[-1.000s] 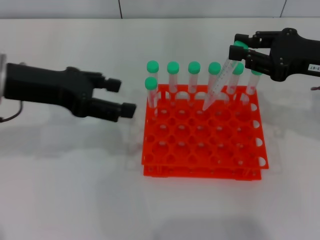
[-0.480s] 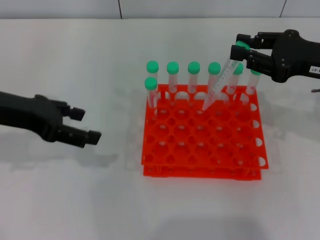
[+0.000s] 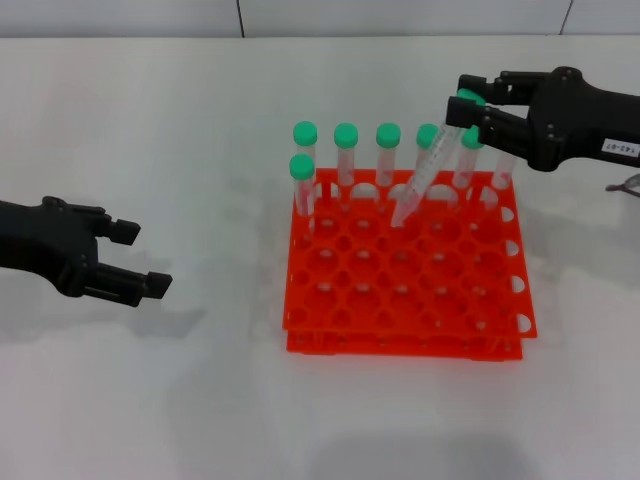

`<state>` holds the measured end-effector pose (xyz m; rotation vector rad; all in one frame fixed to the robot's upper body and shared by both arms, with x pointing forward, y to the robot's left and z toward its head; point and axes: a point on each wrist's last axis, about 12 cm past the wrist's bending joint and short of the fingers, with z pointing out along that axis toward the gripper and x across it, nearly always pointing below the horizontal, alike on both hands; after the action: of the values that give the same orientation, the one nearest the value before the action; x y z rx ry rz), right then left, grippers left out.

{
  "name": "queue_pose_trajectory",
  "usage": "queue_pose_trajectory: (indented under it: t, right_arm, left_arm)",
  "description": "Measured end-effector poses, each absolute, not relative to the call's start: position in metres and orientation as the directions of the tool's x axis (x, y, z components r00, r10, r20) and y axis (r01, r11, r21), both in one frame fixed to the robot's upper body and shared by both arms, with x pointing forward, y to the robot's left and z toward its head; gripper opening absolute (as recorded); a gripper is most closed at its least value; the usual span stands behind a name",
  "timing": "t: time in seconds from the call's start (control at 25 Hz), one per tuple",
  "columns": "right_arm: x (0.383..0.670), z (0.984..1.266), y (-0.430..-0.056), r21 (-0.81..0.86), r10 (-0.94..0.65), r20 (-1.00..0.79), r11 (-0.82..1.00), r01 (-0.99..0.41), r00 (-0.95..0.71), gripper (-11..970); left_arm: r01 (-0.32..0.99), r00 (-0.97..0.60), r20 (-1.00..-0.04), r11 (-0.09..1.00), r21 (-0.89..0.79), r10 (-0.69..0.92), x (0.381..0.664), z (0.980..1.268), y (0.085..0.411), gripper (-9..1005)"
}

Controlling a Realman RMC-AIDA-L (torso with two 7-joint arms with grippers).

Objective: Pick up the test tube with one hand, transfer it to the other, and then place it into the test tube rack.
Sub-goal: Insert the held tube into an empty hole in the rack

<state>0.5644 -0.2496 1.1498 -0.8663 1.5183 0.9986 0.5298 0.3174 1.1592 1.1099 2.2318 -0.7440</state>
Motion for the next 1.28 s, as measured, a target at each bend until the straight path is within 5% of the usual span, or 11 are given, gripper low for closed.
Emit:
queue_pose_trajectory:
  t: [1.28]
  right_arm:
    - [0.588, 1.144, -0.181, 0.013, -0.095, -0.994, 0.415, -0.91, -0.057, 279]
  left_arm:
    - [0.872, -0.447, -0.723, 0.438, -0.219, 0.527, 0.524, 1.123, 0.3, 888]
